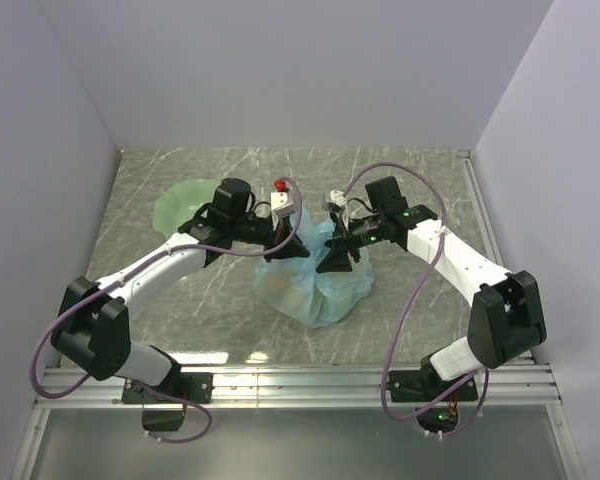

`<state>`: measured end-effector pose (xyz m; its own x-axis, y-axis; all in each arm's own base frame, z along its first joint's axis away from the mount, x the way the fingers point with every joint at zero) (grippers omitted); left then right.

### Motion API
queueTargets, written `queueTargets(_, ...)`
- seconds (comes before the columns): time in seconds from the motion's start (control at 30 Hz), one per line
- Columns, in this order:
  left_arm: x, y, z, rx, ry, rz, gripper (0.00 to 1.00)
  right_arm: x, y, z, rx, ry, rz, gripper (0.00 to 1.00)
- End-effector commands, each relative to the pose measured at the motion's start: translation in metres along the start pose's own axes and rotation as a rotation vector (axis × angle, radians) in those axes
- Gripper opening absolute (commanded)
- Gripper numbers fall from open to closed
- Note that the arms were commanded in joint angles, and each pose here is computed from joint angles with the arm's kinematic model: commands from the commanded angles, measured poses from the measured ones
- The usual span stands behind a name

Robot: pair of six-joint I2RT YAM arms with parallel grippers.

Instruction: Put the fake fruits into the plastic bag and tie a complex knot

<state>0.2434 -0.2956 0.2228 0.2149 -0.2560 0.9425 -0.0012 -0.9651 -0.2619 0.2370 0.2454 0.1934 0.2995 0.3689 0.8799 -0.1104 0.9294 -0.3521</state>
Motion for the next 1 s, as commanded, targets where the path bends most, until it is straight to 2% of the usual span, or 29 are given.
queueTargets(0.0,0.019,0.008,-0.001,0.024,0.013,-0.061,0.01,0.021,-0.001,0.008,0.023,-0.028,-0.059,0.60)
queueTargets(0.17,0.019,0.018,-0.002,0.013,0.010,-0.046,0.01,0.019,0.004,0.003,0.039,-0.007,-0.041,0.57)
queueTargets(0.27,0.018,0.018,-0.001,0.025,0.016,-0.040,0.01,0.018,0.005,0.000,0.031,0.013,-0.037,0.44)
queueTargets(0.3,0.019,0.017,0.000,0.029,0.023,-0.041,0.01,0.019,0.005,-0.001,0.027,0.010,-0.040,0.36)
queueTargets(0.37,0.021,0.016,0.001,0.036,0.030,-0.041,0.01,0.019,0.007,-0.003,0.024,0.031,-0.043,0.32)
queueTargets(0.47,0.021,0.016,0.001,0.044,0.019,-0.028,0.01,0.021,0.009,-0.004,0.026,0.039,-0.050,0.20)
queueTargets(0.5,0.023,0.014,0.001,0.048,0.025,-0.031,0.01,0.022,0.009,-0.006,0.023,0.035,-0.050,0.10)
queueTargets(0.57,0.027,0.011,0.001,0.067,0.025,-0.023,0.07,0.022,0.009,-0.008,0.014,0.024,-0.048,0.01)
queueTargets(0.6,0.032,0.007,-0.001,0.075,0.042,-0.026,0.14,0.021,0.008,-0.008,0.013,0.022,-0.046,0.00)
queueTargets(0.67,0.039,-0.003,-0.002,0.086,0.033,-0.028,0.23,0.020,0.008,-0.008,0.014,0.011,-0.044,0.00)
queueTargets(0.7,0.047,-0.016,0.001,0.112,0.033,-0.052,0.32,0.019,0.008,-0.006,0.020,0.012,-0.041,0.00)
queueTargets(0.77,0.059,-0.034,0.006,0.149,0.007,-0.097,0.43,0.020,0.007,-0.003,0.032,-0.013,-0.045,0.00)
queueTargets(0.8,0.066,-0.051,0.014,0.197,-0.056,-0.130,0.50,0.021,0.007,-0.001,0.036,-0.022,-0.044,0.00)
queueTargets(0.9,0.073,-0.079,0.045,0.354,-0.151,-0.173,0.62,0.023,0.004,0.002,0.043,-0.070,-0.051,0.00)
queueTargets(0.97,0.080,-0.088,0.058,0.397,-0.181,-0.190,0.63,0.025,0.004,0.005,0.061,-0.133,-0.050,0.00)
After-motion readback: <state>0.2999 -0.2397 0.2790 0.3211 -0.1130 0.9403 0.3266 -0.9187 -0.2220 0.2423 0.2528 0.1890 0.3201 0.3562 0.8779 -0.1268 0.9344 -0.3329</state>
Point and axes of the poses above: each gripper's point midway between its finger pads, its own y axis out along the fingers, its own z axis along the line the jaws close on, x = y × z, the point moved 2 cm from there along -y, back along the fingers, and after that the axes turned 2 degrees about y, right-handed, at the moved point
